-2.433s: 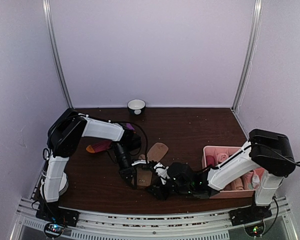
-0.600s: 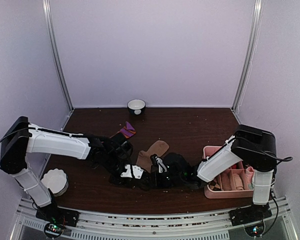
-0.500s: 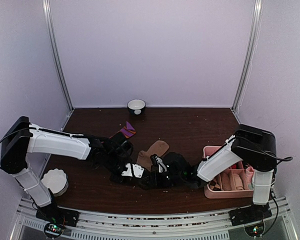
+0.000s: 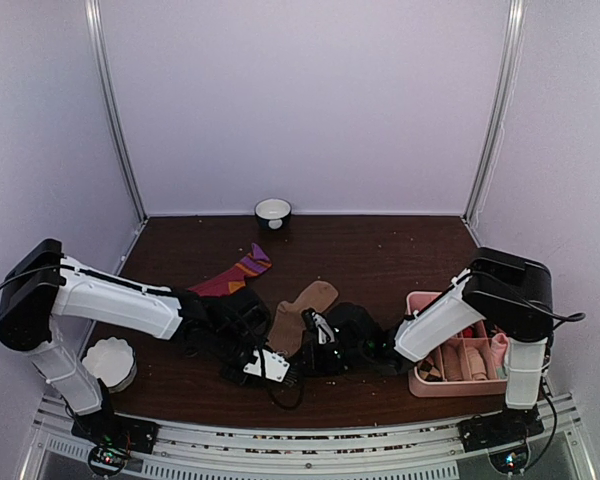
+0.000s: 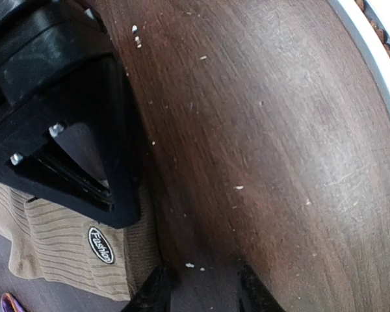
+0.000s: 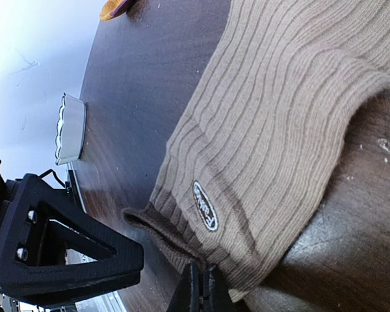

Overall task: Roll the socks
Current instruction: Roll the sock at the center of the board.

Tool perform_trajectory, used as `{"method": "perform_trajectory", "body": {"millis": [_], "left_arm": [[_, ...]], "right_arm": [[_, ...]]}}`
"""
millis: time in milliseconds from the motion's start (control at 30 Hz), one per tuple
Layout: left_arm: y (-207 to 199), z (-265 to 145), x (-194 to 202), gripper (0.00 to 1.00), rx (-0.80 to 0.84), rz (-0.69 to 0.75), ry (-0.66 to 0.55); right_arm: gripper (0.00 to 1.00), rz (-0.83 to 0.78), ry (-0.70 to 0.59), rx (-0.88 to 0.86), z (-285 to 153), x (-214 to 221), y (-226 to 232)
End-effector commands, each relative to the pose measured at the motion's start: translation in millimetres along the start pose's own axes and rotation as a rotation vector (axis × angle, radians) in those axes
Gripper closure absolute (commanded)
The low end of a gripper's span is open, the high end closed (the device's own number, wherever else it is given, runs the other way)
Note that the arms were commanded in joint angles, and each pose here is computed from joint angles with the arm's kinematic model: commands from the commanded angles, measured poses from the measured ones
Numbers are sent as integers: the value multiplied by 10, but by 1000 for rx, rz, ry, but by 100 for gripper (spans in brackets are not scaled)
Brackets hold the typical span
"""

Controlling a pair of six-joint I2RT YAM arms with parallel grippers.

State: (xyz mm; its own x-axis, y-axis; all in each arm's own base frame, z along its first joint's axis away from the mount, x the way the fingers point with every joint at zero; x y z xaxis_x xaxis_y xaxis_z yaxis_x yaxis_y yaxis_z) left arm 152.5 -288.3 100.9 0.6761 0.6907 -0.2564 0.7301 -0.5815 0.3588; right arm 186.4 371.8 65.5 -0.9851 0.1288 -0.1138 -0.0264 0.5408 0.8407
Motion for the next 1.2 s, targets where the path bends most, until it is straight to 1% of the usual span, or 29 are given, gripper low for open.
{"method": "perform_trajectory", "body": {"millis": [0,300,400,700,800,867,933,967,1067,1133,1167], "left_arm": [[90,28,15,65,-62,25,36],[108,106,67,66,-74,21,84],[97,155,87,68,-54,19,101],[128,305,158,82,-3,-14,177],[100,377,189,90,43,-14,204],[78,412,222,98,75,-22,224],[79,412,236,100,94,-39,227],[89,401,237,100,103,-52,221],[139,348,241,100,140,-120,192],[189,303,252,100,181,-183,167],[212,279,249,100,207,-217,134]], "right_arm": [[100,46,34,127,-12,64,-281],[100,47,38,128,-43,80,-285],[100,47,35,115,-56,75,-260],[100,48,35,92,-90,70,-216],[100,58,30,72,-124,71,-214],[100,64,24,60,-158,68,-227],[100,59,19,46,-194,74,-229],[97,56,9,36,-218,67,-226],[86,20,-17,28,-278,44,-218],[82,-6,-33,38,-316,28,-203],[79,-23,-41,40,-335,21,-196]]}}
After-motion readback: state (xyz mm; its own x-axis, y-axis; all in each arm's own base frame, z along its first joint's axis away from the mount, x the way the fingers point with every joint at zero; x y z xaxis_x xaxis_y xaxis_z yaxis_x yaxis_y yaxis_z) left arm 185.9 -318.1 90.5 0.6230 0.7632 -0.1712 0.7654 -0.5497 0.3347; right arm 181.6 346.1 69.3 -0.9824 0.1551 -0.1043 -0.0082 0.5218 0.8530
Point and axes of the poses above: each gripper's point midway between its finger pads, its own z axis out along the fingers, its own y axis along the line the jaws close on, x = y × z, the point moved 8 cm from there along -z, back along the fingers, and after that the axes turned 15 degrees about z, right-handed, at the moved point
